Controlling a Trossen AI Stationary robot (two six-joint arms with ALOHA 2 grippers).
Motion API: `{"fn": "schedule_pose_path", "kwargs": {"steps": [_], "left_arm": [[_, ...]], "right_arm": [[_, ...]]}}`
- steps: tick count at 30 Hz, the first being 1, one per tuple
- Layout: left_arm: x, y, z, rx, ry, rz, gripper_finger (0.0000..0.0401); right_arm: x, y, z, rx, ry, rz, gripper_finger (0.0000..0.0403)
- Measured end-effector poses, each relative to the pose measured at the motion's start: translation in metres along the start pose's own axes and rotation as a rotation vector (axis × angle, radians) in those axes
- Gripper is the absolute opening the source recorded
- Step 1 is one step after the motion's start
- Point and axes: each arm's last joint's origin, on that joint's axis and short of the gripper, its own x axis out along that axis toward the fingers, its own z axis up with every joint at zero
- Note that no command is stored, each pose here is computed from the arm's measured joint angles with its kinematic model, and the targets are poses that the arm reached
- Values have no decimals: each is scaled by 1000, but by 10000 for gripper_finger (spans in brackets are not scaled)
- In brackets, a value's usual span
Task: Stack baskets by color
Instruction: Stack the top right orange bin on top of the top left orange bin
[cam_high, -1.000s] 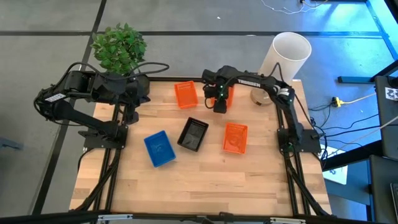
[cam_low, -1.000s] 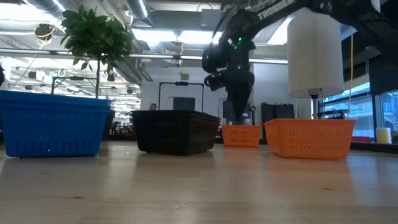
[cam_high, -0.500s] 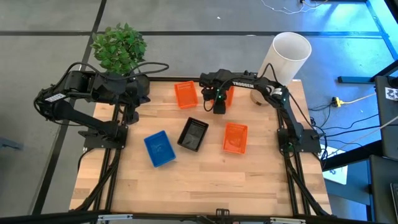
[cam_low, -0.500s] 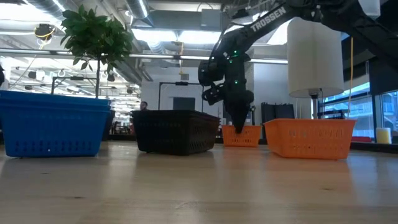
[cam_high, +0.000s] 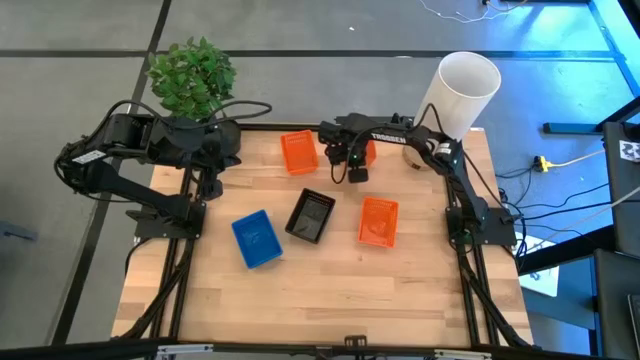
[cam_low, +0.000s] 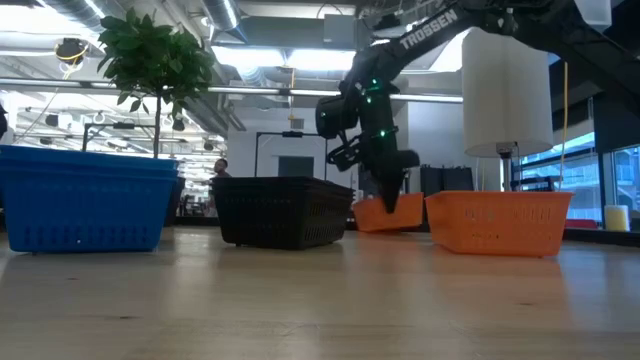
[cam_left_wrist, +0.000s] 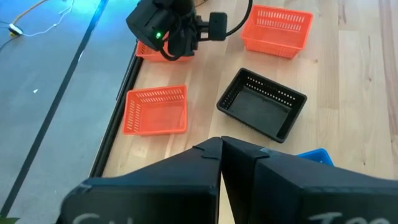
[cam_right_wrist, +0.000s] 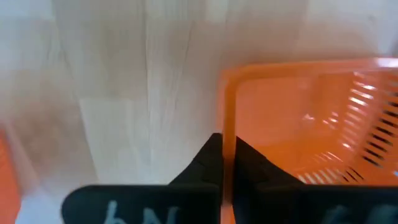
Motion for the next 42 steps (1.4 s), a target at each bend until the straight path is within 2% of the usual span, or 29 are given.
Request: {"fn": "schedule_pose_path", "kwargs": {"steps": [5, 11, 16, 21, 27, 38, 42], "left_arm": [[0, 0, 0, 0, 0, 0, 1], [0, 0, 0, 1, 0, 0, 2], [0, 0, 0, -4, -1, 0, 1], [0, 0, 0, -26, -1, 3, 1], [0, 0, 0, -50, -2, 3, 1], [0, 0, 0, -54, -3, 8, 1], [0, 0, 0, -53, -2, 8, 1]], "right_arm": [[-41, 7, 6, -46, -4, -62, 4], [-99, 21, 27, -178, -237, -149, 3], [-120, 33, 48, -229, -478, -159, 2], [-114, 35, 65, -243, -561, -174, 2], [-90, 26, 84, -215, -602, -151, 1], [-58, 16, 91, -198, -534, -111, 2], [-54, 16, 91, -200, -520, -103, 23]]}}
